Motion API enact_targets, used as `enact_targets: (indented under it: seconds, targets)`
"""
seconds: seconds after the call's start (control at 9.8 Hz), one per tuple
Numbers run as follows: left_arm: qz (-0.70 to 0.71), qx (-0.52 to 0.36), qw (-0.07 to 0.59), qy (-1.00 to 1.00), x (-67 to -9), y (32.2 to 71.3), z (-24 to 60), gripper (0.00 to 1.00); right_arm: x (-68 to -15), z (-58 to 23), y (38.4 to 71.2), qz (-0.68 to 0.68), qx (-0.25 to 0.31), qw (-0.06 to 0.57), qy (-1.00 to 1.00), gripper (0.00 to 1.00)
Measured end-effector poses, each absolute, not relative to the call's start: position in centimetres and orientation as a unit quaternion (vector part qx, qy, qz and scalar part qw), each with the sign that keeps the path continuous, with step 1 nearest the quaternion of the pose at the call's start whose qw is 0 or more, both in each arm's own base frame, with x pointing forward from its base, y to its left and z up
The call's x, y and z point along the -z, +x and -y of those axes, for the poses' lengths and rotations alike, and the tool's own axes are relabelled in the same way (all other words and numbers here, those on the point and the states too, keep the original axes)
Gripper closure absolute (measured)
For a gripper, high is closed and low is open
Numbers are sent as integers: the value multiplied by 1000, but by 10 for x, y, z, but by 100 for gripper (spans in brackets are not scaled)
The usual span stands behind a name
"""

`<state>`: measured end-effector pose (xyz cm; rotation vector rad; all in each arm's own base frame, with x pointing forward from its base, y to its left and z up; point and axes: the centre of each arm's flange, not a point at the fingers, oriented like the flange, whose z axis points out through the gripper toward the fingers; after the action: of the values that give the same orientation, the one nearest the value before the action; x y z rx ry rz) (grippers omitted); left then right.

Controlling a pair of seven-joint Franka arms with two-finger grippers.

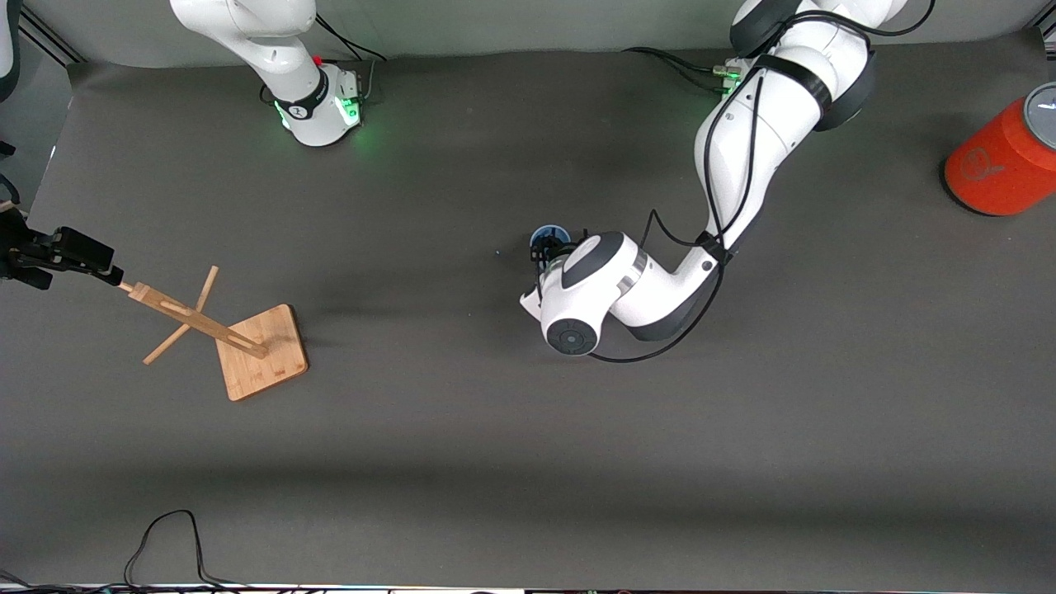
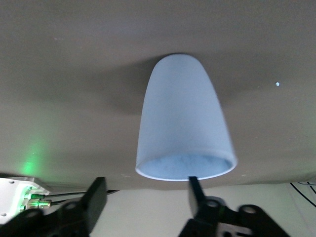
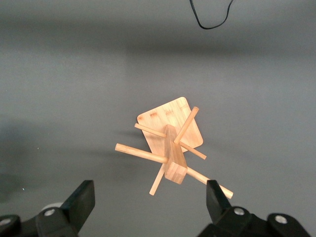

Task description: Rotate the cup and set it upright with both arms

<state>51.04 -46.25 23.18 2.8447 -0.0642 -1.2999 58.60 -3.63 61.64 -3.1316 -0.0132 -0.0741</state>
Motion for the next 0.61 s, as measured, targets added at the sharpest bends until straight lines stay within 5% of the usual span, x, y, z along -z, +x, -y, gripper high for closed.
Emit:
enact_targets:
  seconds: [0.2, 0.61]
  targets:
    - [-1, 401, 7, 916, -255, 522, 460, 0, -616, 36, 586, 4, 24, 5, -1000, 0]
    - [-58, 263, -22, 963, -354, 594, 393, 0, -616, 36, 586, 5, 24, 5, -1000, 0]
